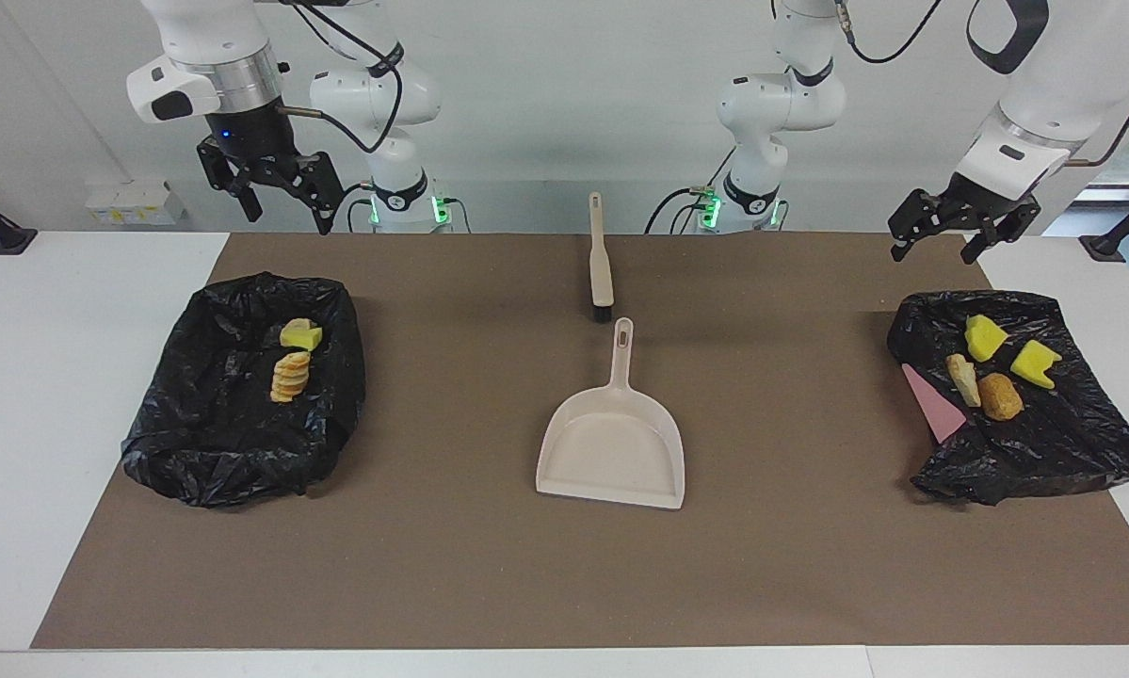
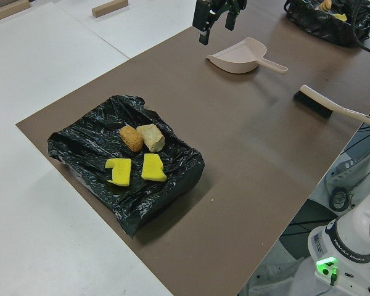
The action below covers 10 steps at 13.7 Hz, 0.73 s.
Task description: Sweep and dump trash in bin
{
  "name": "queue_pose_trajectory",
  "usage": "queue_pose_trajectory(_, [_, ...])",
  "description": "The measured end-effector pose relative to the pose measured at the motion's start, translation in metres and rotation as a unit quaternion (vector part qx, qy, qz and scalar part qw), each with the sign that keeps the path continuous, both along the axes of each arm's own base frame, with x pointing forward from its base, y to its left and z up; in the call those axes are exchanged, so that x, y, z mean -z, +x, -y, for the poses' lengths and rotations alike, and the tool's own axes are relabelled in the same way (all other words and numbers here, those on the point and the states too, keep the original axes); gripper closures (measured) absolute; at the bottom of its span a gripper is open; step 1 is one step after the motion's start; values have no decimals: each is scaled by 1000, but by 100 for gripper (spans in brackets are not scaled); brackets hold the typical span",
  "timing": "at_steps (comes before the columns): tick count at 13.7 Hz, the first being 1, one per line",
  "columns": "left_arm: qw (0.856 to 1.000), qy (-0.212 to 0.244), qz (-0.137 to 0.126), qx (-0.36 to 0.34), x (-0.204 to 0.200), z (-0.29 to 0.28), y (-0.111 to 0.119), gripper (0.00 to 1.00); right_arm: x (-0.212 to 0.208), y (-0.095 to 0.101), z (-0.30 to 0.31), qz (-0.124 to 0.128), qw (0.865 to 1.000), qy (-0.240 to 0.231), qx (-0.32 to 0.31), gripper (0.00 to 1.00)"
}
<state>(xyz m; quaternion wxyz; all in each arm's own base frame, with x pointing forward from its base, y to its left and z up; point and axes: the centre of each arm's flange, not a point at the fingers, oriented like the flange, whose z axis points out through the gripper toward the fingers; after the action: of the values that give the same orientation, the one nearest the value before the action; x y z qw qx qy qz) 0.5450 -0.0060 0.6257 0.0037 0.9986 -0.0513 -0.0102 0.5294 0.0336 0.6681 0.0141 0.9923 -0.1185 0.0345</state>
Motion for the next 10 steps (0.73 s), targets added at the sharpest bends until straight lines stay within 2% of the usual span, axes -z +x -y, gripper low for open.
queue_pose_trajectory(4, [1000, 0, -15, 1, -6, 0, 1, 0, 0, 0, 0, 0, 1000, 0, 0, 0])
queue_pose_trajectory(10, [1000, 1, -15, 12, -10, 1, 7, 0, 0, 0, 0, 0, 1000, 0, 0, 0])
